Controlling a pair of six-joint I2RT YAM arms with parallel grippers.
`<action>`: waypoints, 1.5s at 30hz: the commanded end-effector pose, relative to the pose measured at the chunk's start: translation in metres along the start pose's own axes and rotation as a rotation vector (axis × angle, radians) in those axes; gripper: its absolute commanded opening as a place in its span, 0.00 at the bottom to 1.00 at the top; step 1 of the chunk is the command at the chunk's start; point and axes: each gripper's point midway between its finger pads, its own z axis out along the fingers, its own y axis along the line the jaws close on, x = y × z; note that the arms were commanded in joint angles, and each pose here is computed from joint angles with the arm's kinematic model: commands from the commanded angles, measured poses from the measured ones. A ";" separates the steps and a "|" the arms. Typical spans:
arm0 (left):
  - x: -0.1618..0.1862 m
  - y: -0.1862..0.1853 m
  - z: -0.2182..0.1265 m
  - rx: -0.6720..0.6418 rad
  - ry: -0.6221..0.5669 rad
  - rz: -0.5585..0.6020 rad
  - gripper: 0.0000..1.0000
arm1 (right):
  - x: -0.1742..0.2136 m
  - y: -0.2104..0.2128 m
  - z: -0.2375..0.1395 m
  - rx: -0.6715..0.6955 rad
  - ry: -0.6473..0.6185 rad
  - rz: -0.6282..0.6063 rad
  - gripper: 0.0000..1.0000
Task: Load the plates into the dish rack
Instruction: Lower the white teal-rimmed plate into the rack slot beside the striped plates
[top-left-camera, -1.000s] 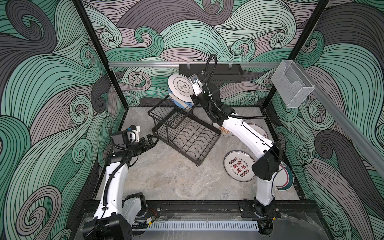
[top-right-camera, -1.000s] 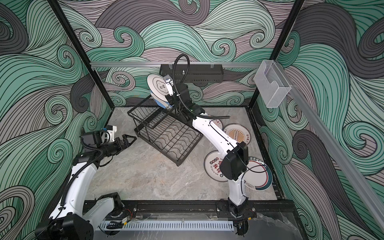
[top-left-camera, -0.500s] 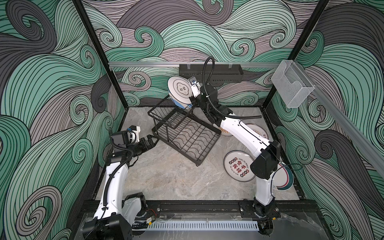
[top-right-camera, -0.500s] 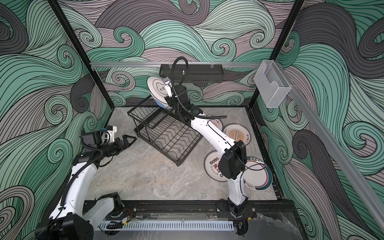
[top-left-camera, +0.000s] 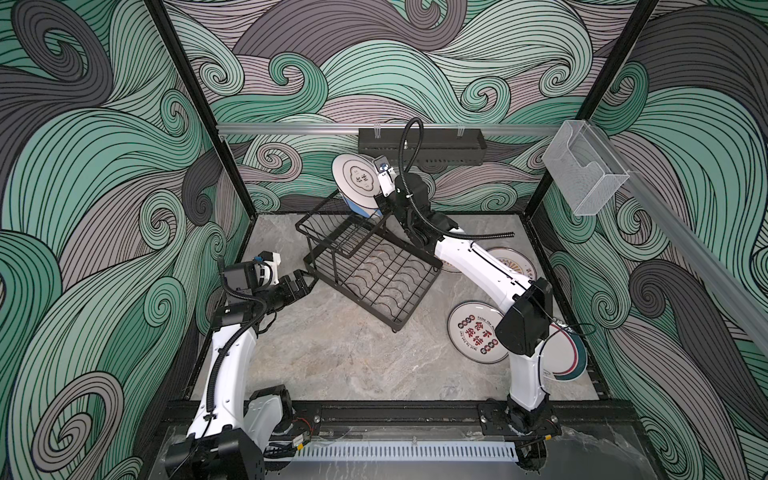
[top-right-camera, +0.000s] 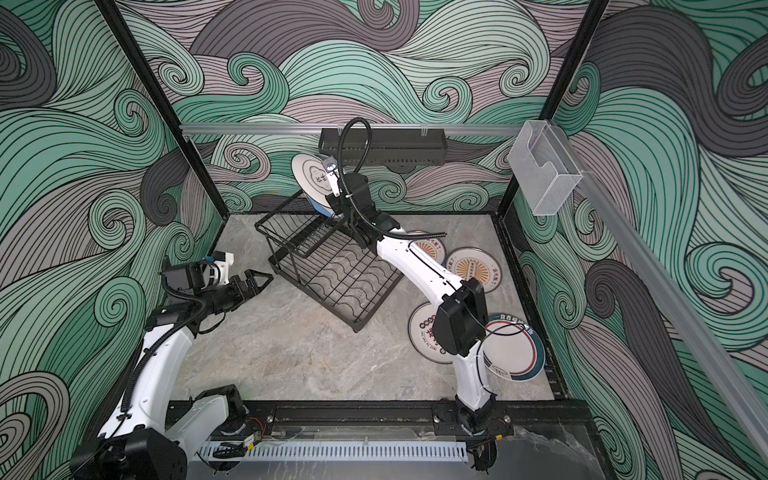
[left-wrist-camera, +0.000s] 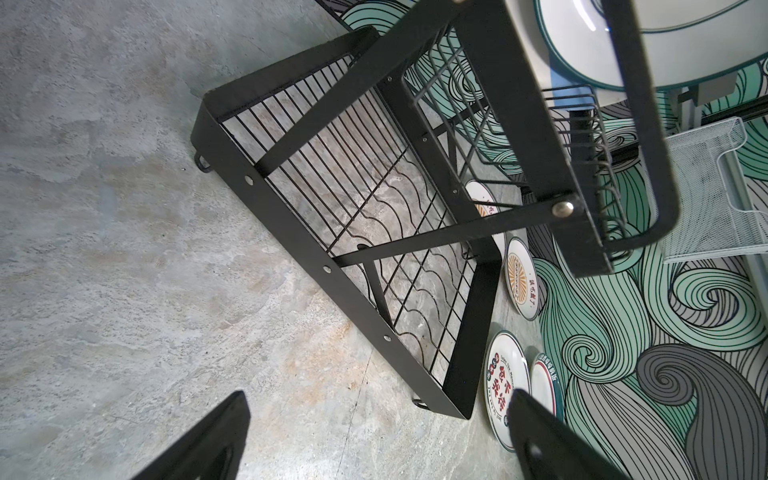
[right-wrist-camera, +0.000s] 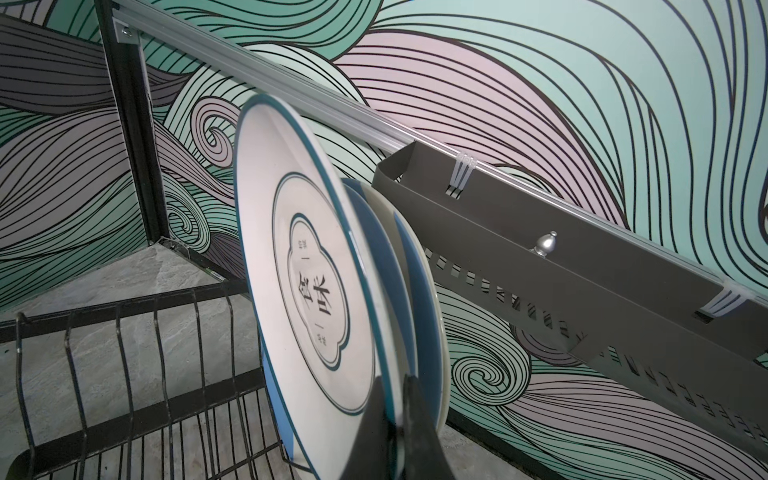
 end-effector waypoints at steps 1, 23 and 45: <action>-0.002 -0.002 -0.001 -0.007 0.003 0.019 0.99 | -0.016 -0.005 0.000 0.027 -0.056 0.027 0.00; -0.002 -0.001 -0.001 -0.011 0.004 0.015 0.99 | -0.022 0.006 0.006 -0.004 -0.068 0.003 0.00; -0.001 0.000 -0.002 -0.017 0.001 0.015 0.99 | 0.014 0.015 0.014 -0.007 0.039 0.030 0.00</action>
